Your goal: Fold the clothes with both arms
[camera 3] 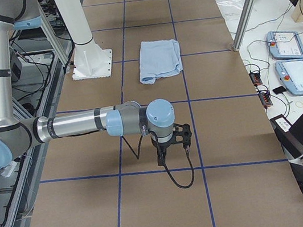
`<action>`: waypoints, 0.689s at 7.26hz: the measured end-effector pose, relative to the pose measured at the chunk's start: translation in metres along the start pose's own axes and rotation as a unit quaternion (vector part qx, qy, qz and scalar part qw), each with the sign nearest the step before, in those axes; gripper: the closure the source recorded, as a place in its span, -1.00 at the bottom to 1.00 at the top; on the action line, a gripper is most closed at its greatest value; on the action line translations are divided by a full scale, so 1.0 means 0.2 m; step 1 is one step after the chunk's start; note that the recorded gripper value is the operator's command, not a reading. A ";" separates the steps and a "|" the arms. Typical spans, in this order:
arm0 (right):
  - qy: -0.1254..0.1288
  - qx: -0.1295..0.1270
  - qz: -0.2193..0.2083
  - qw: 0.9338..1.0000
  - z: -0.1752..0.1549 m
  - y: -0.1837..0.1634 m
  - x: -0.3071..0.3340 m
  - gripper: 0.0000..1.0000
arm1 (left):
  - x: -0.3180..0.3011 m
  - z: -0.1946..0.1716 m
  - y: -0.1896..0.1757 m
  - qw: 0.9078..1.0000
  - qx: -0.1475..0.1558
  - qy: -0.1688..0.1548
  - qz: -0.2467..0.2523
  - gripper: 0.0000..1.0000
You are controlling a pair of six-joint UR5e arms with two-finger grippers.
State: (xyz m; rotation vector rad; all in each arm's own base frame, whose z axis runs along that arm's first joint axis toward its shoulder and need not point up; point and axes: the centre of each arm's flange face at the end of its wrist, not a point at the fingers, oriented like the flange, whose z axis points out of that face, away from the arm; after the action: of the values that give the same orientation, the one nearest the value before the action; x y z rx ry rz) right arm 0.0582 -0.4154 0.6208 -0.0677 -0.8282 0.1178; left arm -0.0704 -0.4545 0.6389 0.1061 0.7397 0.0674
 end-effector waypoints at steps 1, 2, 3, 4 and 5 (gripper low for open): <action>0.000 -0.001 0.001 1.000 0.01 0.00 0.01 -1.00 | 0.00 0.00 0.00 1.000 0.000 0.000 0.000 -0.99; 0.000 -0.002 0.002 1.000 0.01 0.00 0.01 -1.00 | 0.00 0.00 0.00 1.000 0.000 0.000 -0.001 -0.99; 0.000 -0.002 0.002 1.000 0.01 0.01 0.01 -1.00 | 0.00 0.00 0.00 1.000 0.000 0.000 -0.001 -0.99; 0.000 -0.002 0.002 1.000 0.01 0.01 0.01 -1.00 | 0.00 0.00 0.00 1.000 0.000 0.000 0.000 -0.99; -0.001 -0.002 0.002 1.000 0.01 0.01 0.01 -1.00 | 0.00 0.00 0.00 1.000 0.000 0.000 0.000 -0.99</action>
State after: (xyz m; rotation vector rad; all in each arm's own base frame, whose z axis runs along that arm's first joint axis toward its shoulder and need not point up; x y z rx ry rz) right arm 0.0581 -0.4140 0.6237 -0.0723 -0.8298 0.1196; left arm -0.0698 -0.4552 0.6388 0.1055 0.7393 0.0674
